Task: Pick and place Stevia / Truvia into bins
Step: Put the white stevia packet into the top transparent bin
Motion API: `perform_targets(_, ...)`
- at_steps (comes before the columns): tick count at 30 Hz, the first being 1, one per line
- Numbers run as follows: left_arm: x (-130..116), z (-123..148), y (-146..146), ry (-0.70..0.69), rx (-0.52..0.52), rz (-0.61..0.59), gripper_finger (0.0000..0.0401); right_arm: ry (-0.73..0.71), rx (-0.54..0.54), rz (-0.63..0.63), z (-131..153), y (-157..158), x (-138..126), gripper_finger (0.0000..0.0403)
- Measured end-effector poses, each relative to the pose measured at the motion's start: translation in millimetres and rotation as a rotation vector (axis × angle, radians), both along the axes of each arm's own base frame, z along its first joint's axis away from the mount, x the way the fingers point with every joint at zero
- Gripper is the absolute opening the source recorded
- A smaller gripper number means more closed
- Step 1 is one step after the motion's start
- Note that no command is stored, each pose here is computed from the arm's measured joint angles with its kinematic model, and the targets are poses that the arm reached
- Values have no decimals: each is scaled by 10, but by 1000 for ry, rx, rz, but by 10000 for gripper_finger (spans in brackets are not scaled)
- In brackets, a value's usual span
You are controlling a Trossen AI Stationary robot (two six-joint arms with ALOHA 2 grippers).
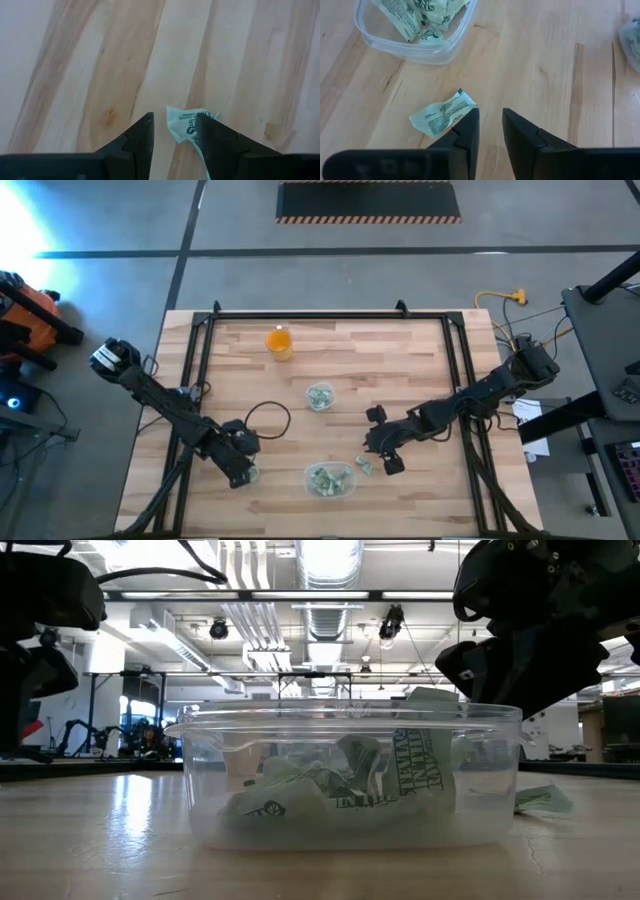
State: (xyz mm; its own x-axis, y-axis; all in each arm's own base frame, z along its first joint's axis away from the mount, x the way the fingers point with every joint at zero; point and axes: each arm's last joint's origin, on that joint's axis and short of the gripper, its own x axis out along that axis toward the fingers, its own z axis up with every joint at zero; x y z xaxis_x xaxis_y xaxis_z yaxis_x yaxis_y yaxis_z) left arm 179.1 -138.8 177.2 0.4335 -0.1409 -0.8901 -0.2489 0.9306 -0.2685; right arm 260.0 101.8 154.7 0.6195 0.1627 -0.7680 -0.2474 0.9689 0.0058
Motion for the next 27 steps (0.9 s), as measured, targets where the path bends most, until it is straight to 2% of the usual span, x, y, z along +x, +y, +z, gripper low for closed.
perform_targets(13, 21, -227, -39, 12, -55, -32, 130, -23, 4, 6, 8, 5, 13, 75)
perform_targets(19, 50, -326, -81, 58, -82, -52, 130, -35, 5, 10, 15, 8, 20, 69)
perform_targets(27, 58, -342, -95, 77, -100, -66, 127, -37, 6, 9, 16, 9, 22, 64)
